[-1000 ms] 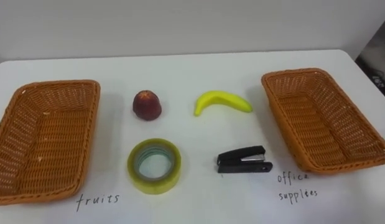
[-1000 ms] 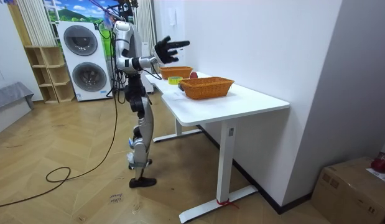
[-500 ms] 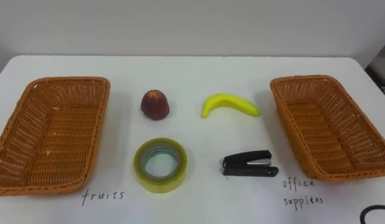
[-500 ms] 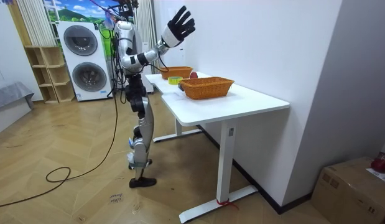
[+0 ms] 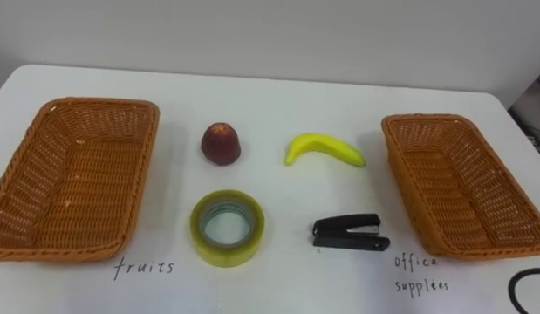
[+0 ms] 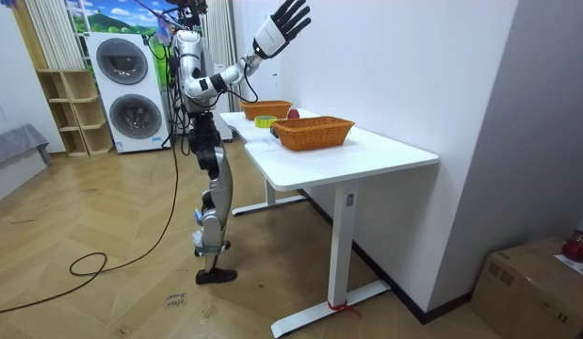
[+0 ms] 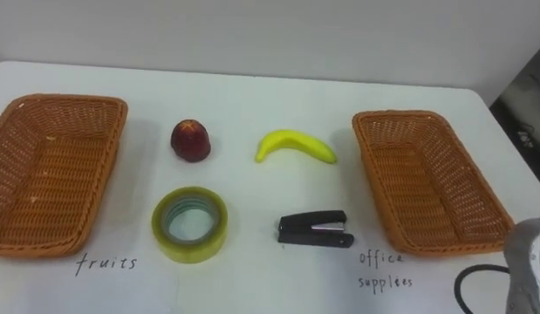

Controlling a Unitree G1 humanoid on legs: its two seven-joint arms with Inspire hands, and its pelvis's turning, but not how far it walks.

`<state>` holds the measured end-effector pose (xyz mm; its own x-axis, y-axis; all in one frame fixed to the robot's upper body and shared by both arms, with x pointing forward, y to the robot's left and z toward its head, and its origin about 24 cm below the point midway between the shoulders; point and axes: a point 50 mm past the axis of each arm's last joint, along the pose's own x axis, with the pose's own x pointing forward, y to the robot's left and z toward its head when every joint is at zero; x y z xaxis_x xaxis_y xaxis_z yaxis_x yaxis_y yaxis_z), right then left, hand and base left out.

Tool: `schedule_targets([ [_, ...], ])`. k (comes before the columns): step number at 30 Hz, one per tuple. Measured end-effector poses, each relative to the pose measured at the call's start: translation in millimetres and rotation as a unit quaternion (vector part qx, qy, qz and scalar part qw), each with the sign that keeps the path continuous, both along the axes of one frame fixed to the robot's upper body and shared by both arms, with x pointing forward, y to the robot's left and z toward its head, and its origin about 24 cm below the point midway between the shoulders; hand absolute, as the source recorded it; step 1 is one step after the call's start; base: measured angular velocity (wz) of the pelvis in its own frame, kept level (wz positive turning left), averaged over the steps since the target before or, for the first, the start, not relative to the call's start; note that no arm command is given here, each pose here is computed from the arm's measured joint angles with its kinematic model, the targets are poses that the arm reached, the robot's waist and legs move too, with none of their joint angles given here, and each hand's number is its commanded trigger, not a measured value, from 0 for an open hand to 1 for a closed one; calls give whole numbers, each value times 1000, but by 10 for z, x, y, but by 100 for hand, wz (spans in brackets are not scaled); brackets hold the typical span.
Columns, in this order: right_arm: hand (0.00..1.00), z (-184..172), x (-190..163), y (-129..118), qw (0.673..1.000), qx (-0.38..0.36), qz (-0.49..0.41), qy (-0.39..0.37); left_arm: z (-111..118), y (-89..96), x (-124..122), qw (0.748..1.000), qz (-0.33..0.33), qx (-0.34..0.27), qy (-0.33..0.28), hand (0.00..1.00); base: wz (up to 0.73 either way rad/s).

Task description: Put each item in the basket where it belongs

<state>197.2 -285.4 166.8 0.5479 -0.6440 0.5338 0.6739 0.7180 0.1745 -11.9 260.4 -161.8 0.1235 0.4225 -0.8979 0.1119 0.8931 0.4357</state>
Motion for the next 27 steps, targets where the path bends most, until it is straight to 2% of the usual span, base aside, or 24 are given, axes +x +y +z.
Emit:
schedule_targets([
  [15, 0, 65, 137, 271, 991, -86, 102, 30, 7, 26, -37, 1000, 3, -11, 6, 0, 1],
  [21, 0, 3, 216, 414, 976, -117, 171, 64, 1, 11, -22, 1000, -2, -27, 6, 0, 4],
  [27, 0, -10, 261, 521, 950, -181, 233, 101, -5, -2, 20, 999, -12, -37, 5, 0, 0],
])
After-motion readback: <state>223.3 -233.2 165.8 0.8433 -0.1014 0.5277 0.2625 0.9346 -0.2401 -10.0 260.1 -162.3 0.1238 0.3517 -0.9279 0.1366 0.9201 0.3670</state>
